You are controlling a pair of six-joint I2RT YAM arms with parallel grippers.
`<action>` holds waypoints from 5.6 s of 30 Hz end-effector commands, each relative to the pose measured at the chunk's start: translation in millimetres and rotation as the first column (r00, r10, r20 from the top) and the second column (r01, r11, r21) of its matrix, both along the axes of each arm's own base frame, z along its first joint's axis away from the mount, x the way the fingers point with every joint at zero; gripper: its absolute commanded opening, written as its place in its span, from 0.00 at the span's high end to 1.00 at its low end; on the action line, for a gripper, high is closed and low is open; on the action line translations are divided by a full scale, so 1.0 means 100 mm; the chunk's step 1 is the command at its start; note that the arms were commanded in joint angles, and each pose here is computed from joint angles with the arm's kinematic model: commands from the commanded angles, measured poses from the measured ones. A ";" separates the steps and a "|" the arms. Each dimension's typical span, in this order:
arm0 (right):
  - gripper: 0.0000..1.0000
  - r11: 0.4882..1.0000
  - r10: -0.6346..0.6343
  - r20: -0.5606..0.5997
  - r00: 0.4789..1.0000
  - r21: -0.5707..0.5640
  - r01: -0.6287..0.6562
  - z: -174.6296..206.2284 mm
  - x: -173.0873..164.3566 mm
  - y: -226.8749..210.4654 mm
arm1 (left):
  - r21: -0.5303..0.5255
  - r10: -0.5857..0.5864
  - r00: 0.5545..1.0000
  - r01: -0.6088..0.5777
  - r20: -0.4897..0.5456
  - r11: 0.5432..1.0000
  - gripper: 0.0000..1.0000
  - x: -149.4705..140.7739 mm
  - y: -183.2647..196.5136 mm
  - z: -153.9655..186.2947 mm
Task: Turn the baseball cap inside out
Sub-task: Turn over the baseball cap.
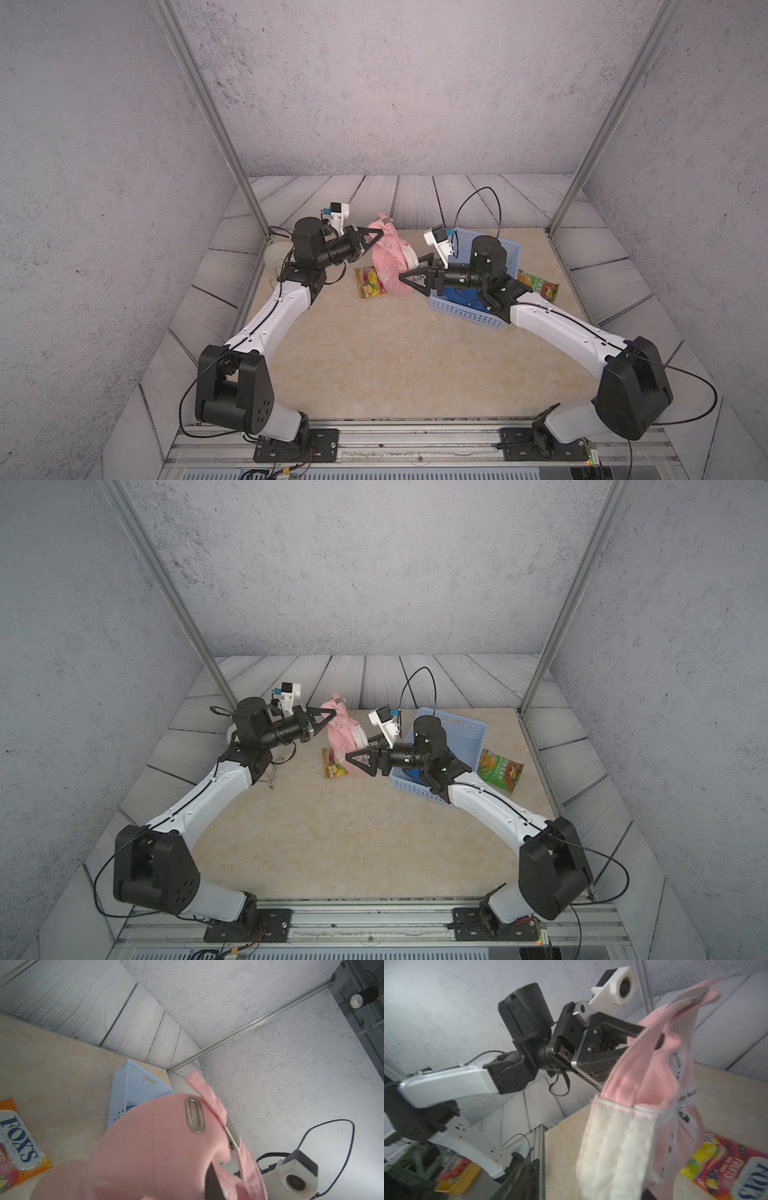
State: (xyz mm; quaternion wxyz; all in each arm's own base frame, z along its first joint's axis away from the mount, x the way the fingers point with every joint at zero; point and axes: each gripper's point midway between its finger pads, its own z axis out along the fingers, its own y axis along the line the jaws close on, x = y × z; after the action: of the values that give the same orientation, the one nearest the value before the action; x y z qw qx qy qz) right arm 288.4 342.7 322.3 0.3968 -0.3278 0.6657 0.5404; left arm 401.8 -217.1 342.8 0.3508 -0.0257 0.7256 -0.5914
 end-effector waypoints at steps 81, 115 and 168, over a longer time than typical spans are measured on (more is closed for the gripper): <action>1.00 0.973 -0.090 0.275 0.957 -0.181 0.143 -0.12 -0.04 0.09 | 0.014 0.054 0.998 -0.055 0.031 0.998 1.00 -0.08 0.00 0.23; 0.25 0.989 0.034 0.146 0.989 0.138 -0.054 0.81 -0.18 -0.04 | 0.062 0.082 0.990 -0.089 0.112 0.994 1.00 0.07 0.16 0.15; 0.14 0.883 -0.165 0.199 0.966 -0.406 0.234 -0.10 0.47 0.08 | 0.139 -0.206 0.931 0.170 0.303 0.975 1.00 -0.52 -0.59 0.69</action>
State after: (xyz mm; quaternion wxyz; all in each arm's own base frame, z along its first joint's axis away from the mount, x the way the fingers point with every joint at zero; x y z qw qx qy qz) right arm 319.2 354.7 323.9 0.4187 -0.3891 0.7430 0.3482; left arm 352.3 -272.0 392.2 0.3868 0.1428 0.7103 -0.5705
